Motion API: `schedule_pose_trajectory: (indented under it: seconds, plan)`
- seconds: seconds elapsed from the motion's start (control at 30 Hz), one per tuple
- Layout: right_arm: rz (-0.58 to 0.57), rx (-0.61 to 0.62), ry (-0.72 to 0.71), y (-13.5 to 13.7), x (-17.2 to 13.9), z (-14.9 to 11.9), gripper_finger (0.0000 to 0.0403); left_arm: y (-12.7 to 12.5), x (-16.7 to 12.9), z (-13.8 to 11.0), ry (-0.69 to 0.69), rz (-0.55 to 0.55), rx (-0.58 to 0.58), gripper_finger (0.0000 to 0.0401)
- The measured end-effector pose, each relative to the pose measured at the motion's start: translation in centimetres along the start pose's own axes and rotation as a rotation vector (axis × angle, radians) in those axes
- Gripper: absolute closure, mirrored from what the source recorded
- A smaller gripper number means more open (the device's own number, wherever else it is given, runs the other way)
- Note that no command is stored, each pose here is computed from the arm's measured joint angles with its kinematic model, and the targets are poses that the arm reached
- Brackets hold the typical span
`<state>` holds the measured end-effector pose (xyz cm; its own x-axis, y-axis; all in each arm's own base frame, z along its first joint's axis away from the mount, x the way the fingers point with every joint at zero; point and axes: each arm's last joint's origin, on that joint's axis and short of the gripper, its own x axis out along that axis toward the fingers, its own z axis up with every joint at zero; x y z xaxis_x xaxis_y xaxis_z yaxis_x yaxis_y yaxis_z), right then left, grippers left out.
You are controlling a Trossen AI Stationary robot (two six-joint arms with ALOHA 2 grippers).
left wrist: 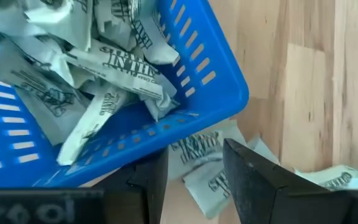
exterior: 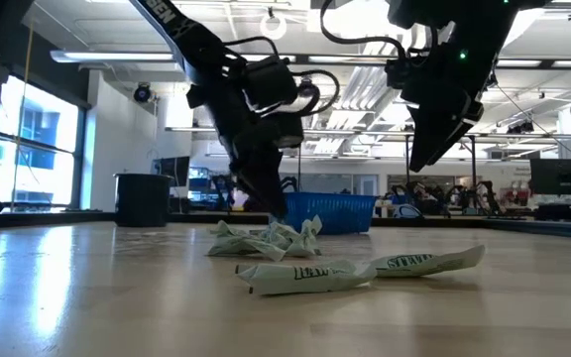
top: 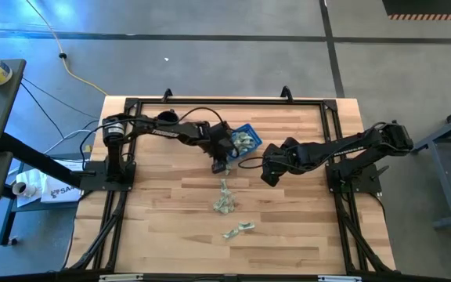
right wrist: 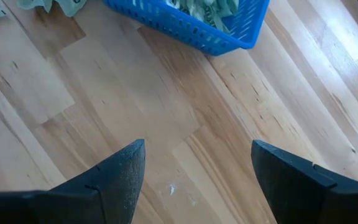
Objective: Pick and place Stevia / Truvia into bins
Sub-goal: Put the green stevia packet into the blue bin
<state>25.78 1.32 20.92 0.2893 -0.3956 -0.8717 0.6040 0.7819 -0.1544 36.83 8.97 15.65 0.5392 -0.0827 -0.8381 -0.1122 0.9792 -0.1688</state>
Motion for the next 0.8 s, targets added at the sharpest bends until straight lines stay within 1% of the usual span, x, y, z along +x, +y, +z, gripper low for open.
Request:
schedule_pose_trajectory:
  seconds: [0.1, 0.2, 0.33, 0.53, 0.6, 0.67, 0.8]
  plan:
    - [-0.002, -0.001, -0.001, 0.0, 0.0, 0.0, 0.0121, 0.1, 0.2, 0.1, -0.007, 0.010, 0.030, 0.0213]
    - [-0.007, -0.001, -0.005, 0.0, 0.0, 0.0, 0.0120, 0.2, 1.2, -0.6, 0.044, 0.002, 0.050, 0.0213]
    - [-0.010, -0.002, -0.004, 0.0, 0.0, 0.0, 0.0121, 0.4, 1.9, -0.7, 0.051, -0.007, 0.104, 0.0213]
    - [-0.014, -0.003, 0.001, -0.1, 0.0, -0.1, 0.0121, 0.4, 2.1, -0.3, 0.047, -0.007, 0.111, 0.0215]
    - [-0.021, -0.003, -0.005, -0.1, 0.0, 0.0, 0.0120, 0.4, 2.1, -0.3, 0.048, -0.004, 0.111, 0.0226]
    - [-0.030, -0.003, -0.011, -0.1, 0.0, 0.0, 0.0121, 0.5, 2.1, -0.3, 0.051, 0.007, 0.110, 0.0248]
    - [-0.035, -0.001, -0.014, -0.2, 0.0, 0.0, 0.0120, 0.6, 2.1, -0.3, 0.059, 0.040, 0.112, 0.0311]
